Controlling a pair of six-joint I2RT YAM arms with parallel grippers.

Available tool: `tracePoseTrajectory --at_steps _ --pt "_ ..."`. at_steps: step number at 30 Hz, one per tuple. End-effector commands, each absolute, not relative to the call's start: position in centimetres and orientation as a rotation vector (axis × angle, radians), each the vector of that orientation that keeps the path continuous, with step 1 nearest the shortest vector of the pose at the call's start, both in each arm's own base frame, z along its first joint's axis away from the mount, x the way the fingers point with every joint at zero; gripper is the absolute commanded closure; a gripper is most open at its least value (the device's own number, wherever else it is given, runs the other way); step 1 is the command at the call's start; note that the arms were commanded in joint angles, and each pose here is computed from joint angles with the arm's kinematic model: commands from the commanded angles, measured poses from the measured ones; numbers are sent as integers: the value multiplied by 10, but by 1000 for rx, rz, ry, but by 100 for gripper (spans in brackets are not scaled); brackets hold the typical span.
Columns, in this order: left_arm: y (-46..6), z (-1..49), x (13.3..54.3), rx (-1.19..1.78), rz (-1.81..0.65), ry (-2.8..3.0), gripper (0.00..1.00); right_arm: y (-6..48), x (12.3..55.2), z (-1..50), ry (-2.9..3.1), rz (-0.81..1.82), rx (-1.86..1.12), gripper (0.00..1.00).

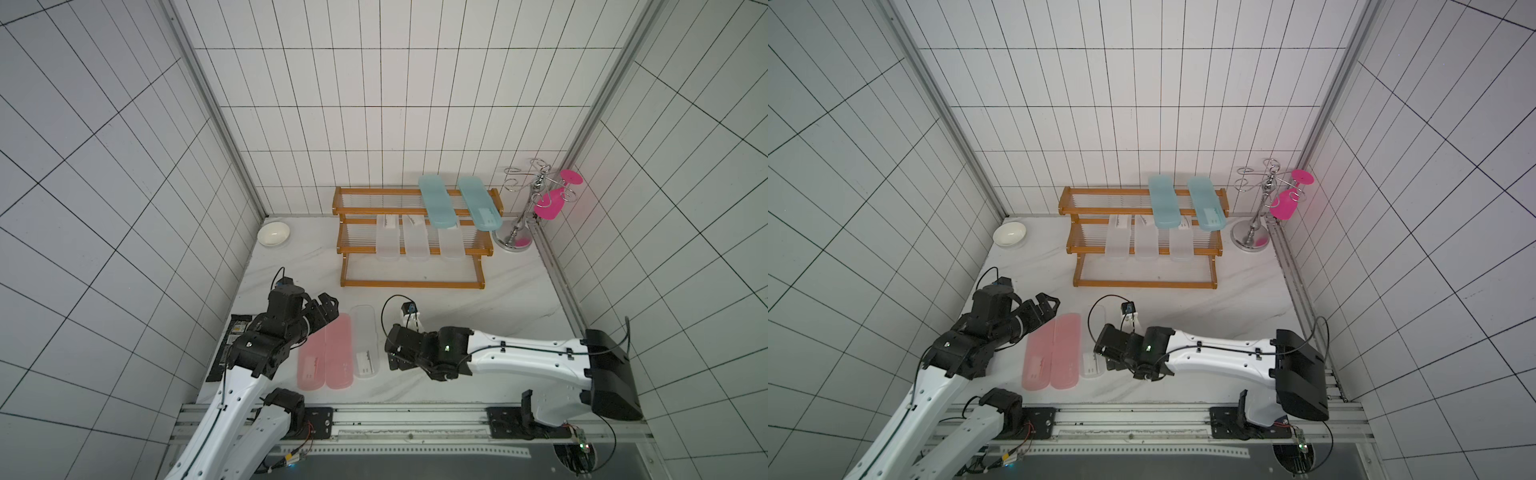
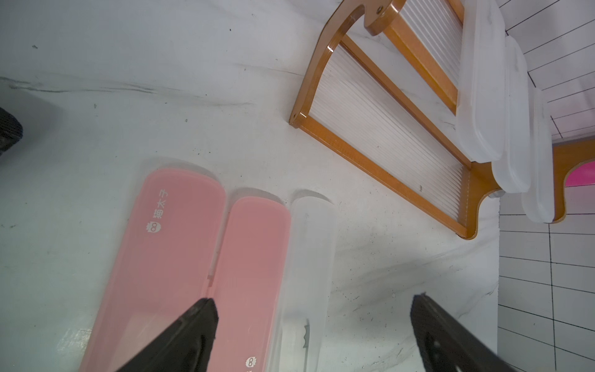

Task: Place the pencil cases on the shelf according to color
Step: Pick up the pencil case from the center of the board.

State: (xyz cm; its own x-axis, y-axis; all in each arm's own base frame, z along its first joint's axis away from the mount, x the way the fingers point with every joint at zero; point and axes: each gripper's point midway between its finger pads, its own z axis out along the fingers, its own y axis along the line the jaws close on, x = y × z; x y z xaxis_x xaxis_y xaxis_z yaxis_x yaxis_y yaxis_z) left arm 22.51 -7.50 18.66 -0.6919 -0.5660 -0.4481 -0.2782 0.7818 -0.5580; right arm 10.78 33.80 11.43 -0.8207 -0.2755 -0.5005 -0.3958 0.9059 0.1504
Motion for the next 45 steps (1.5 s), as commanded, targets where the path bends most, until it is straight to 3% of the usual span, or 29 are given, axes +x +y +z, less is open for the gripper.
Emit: tracePoseTrajectory --at_steps 1,10,25,37,45 --pt "-71 181 227 -724 -620 2317 2 353 100 103 2571 354 -438 5" --pt "-58 175 225 -794 -548 2290 2 418 97 82 2611 501 -569 3" --pt "-62 180 231 -747 -550 2304 2 446 111 48 2685 452 -633 4" --pt "-71 178 230 -695 -564 2344 2 395 132 19 2776 269 -444 5" --pt "-84 185 232 -625 -482 2346 2 341 145 36 2724 270 -425 5"
